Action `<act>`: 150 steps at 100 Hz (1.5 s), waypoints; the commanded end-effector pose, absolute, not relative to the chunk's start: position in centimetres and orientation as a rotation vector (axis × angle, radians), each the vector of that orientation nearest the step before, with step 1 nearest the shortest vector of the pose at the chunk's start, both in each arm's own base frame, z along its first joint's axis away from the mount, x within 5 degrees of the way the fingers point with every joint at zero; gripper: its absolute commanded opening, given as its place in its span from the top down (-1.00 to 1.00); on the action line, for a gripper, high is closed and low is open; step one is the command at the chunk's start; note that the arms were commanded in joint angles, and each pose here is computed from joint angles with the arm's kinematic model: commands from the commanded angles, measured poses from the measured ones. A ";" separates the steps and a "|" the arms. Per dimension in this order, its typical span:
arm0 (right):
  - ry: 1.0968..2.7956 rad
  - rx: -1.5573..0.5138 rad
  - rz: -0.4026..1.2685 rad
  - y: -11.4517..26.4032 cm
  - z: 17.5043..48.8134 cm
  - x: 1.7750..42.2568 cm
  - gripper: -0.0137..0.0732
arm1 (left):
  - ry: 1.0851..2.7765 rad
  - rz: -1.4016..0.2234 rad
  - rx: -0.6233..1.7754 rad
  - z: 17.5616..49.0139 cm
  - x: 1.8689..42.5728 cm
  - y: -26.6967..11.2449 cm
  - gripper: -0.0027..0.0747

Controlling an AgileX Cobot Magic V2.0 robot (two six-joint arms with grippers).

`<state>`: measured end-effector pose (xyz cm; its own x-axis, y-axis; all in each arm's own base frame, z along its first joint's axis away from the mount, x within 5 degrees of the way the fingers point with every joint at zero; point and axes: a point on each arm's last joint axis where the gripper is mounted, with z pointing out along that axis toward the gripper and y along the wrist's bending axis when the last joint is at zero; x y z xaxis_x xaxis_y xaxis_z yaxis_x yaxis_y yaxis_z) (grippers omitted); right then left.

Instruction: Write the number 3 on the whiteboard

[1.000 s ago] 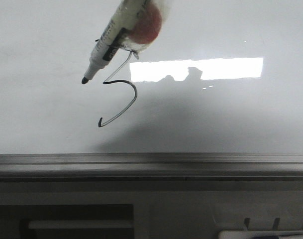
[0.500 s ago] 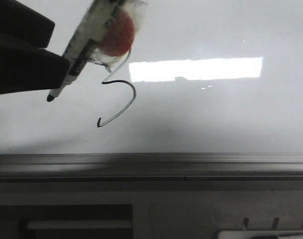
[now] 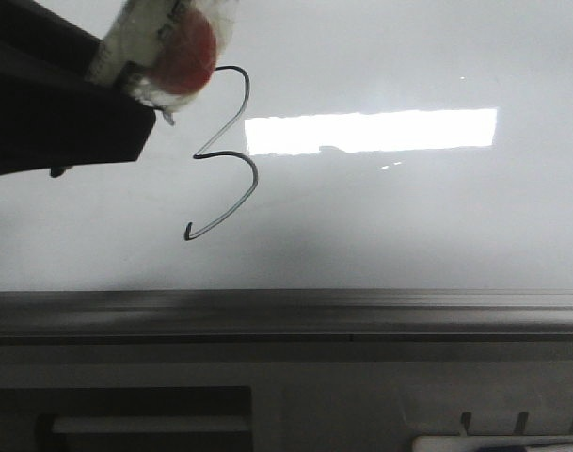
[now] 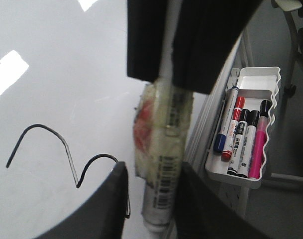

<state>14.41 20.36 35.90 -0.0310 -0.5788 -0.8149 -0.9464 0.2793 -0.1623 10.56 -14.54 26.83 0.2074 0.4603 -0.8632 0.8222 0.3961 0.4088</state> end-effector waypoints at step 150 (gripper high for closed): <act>1.509 -1.180 0.569 18.0 40.9 13.0 0.84 | 1.925 -0.639 0.187 27.6 15.2 -9.7 0.99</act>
<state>13.31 18.55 39.13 0.0486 -0.4433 -0.8950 -0.9067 0.3563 -0.2258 14.83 -9.55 25.89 -0.4876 -0.0567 -0.8712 0.4097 0.8664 -0.2857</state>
